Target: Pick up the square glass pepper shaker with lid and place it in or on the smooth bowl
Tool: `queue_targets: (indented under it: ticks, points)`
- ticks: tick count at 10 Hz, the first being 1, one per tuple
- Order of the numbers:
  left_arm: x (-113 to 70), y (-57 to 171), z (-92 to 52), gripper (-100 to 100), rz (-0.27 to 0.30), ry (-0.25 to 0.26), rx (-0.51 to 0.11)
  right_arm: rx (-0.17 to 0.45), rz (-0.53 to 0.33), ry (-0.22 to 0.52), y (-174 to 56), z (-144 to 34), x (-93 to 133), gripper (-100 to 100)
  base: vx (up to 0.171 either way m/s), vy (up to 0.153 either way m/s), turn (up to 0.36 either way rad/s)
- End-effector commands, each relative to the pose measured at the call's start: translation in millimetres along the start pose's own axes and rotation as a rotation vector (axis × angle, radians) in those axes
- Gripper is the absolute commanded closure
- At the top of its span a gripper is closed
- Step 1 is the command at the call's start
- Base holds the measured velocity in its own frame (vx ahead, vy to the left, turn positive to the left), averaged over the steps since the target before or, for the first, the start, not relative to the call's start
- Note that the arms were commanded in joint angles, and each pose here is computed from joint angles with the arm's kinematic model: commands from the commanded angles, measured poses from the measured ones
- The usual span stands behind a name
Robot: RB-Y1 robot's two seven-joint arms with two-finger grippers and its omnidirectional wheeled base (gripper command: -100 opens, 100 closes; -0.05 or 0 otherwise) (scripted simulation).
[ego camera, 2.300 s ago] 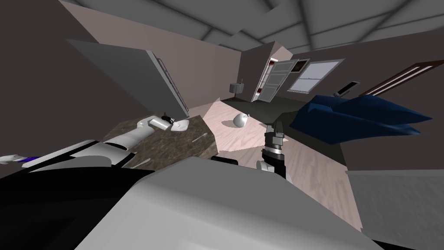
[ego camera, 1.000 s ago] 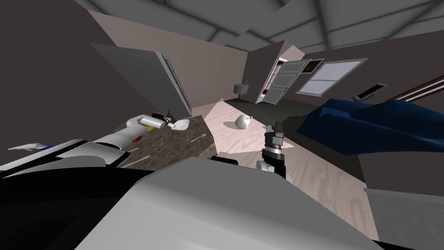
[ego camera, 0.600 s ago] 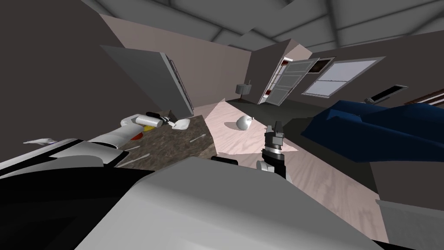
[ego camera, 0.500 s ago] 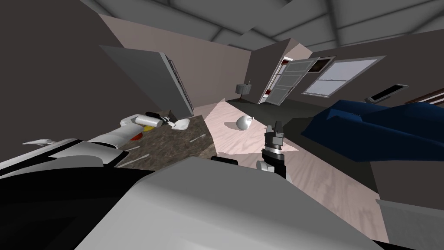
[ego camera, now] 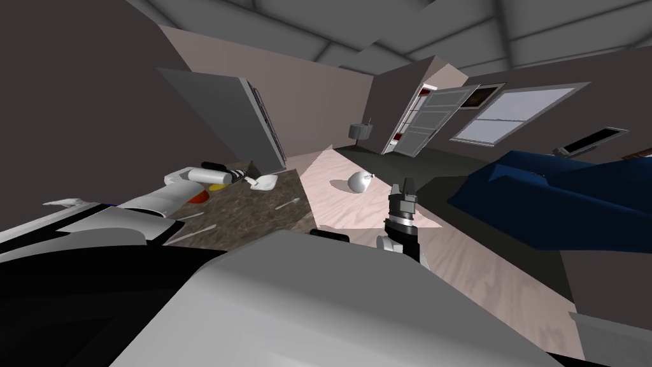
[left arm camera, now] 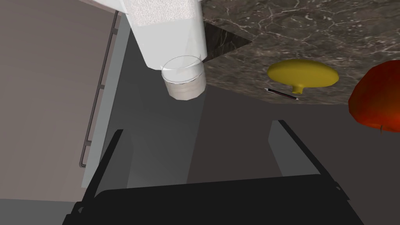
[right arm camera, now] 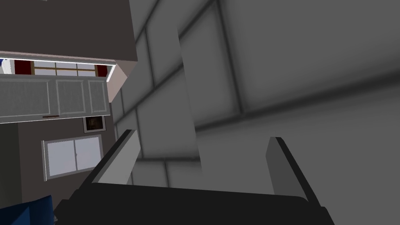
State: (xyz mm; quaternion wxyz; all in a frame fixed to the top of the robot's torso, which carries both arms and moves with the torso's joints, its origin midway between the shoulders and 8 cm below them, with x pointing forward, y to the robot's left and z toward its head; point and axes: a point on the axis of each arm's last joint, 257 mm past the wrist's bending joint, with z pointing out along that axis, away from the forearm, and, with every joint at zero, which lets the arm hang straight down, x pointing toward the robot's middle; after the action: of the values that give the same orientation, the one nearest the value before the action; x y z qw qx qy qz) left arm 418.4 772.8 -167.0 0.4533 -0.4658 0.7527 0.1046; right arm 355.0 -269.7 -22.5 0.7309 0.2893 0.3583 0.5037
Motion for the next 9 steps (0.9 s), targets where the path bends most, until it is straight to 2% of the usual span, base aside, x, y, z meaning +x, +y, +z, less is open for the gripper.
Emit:
queue_targets:
  ticks: [1, 2, 4, 5, 6, 9]
  points:
    - [-4.2, -0.5, -1.2, -100, 0.014, 0.0, 0.012, 0.0, 0.0, 0.0, 0.0, 0.0, 0.0, 0, 0.042, -0.053, 0.09]
    - [-16.0, 2.6, -3.2, -100, -0.001, -0.015, 0.022, 0.0, 0.0, 0.0, 0.0, 0.0, 0.0, 0, 0.041, -0.052, 0.119]
    - [-14.4, 1.2, -3.2, -100, 0.028, -0.009, 0.027, 0.0, 0.0, 0.0, 0.0, 0.0, 0.0, 0, 0.027, -0.038, -0.003]
    - [-13.9, 1.3, -3.1, -100, 0.019, -0.009, 0.026, 0.0, 0.0, 0.0, 0.1, 0.1, 0.0, 0, 0.001, -0.006, -0.012]
    - [-13.9, 1.1, -3.2, 0, 0.023, -0.009, 0.027, 0.0, 0.0, 0.0, 0.0, 0.1, 0.0, 0, 0.0, 0.0, 0.0]
    - [-13.9, 1.1, -3.2, 0, 0.022, -0.009, 0.027, 0.0, 0.0, 0.0, 0.0, 0.1, 0.0, 0, 0.0, 0.0, 0.0]
